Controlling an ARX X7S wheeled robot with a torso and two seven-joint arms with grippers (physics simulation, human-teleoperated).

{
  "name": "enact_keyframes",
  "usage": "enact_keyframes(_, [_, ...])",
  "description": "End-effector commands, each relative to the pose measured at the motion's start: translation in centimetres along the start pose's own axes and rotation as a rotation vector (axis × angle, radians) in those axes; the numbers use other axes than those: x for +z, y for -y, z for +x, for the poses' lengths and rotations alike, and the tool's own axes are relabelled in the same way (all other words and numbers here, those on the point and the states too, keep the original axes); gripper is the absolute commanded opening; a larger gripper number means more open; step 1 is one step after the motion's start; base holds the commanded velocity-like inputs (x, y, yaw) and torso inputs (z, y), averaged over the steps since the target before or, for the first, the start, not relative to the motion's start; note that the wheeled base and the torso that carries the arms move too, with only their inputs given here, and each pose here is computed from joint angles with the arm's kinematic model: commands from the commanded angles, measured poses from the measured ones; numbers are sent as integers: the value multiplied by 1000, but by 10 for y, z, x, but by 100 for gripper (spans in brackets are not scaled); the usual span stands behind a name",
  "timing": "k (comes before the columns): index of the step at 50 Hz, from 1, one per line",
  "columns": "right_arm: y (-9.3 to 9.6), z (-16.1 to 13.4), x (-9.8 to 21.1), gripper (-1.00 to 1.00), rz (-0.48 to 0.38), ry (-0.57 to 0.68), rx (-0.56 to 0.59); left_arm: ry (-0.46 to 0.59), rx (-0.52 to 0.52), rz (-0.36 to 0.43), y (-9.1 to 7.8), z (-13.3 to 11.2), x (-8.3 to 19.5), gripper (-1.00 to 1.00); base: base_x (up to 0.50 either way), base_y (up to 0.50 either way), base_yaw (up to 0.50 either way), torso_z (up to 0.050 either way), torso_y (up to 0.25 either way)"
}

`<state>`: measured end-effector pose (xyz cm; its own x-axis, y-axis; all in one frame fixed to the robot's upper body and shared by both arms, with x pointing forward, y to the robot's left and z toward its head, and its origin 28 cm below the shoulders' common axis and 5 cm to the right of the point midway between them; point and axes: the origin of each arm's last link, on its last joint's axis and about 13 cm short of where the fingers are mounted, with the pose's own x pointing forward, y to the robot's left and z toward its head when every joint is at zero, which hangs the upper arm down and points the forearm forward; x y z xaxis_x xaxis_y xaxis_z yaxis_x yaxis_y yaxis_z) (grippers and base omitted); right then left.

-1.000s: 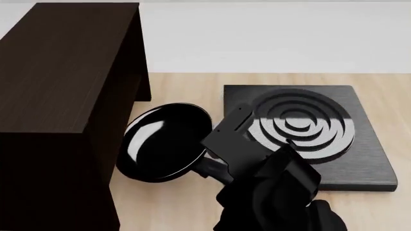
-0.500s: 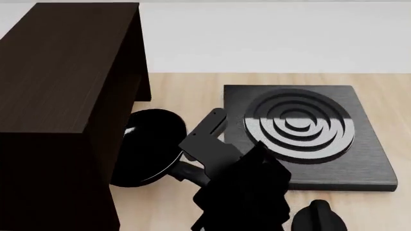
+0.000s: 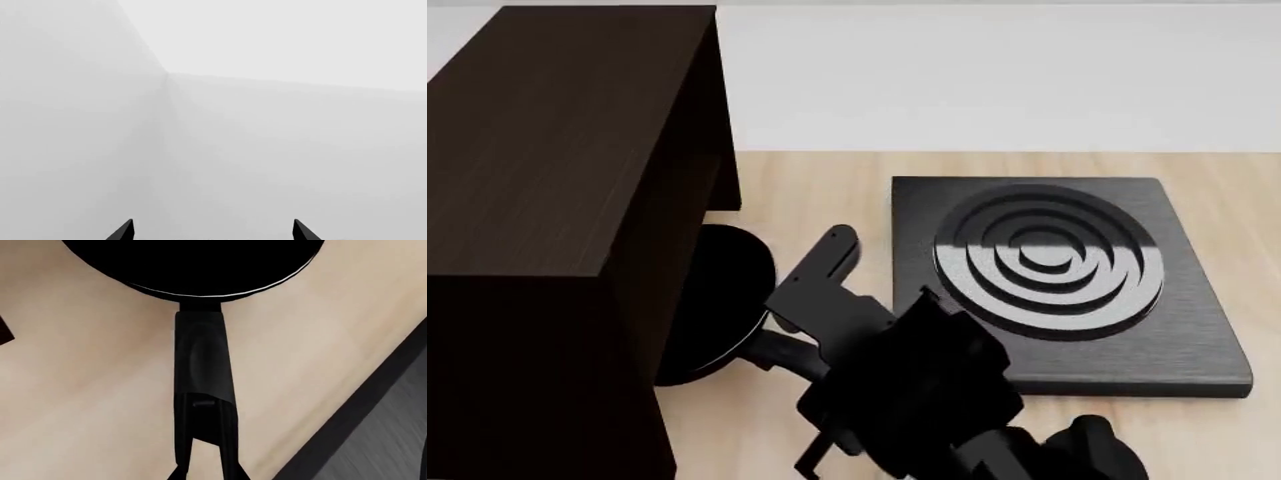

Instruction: Put the frying pan under the cabinet shelf.

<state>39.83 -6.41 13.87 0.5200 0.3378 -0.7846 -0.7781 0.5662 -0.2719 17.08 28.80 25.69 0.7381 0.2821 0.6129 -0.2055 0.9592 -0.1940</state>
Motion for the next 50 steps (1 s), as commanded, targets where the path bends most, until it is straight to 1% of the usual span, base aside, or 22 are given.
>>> enact_keyframes(1, [-7, 6, 10, -100, 42, 83, 49, -7, 9, 14, -2, 2, -3, 100, 0, 0, 3, 0, 0])
enact_keyframes(11, [-15, 13, 8, -100, 41, 103, 84, -13, 21, 26, -6, 3, -5, 100, 0, 0, 1, 0, 1])
enact_keyframes(25, [-27, 16, 17, -100, 10, 151, 137, -21, 35, 36, -9, 3, -8, 100, 0, 0, 1, 0, 1])
enact_keyframes(36, [-37, 16, 27, -100, -21, 195, 178, -16, 47, 51, -14, 0, -3, 100, 0, 0, 0, 1, 1])
enact_keyframes(47, [-40, 17, 28, -100, -28, 212, 192, -15, 61, 61, -18, -2, 0, 100, 0, 0, 1, 0, 1])
enact_keyframes(50, [-39, 17, 28, -100, -13, 220, 168, -14, 64, 62, -18, -2, 0, 100, 0, 0, 0, 3, 0])
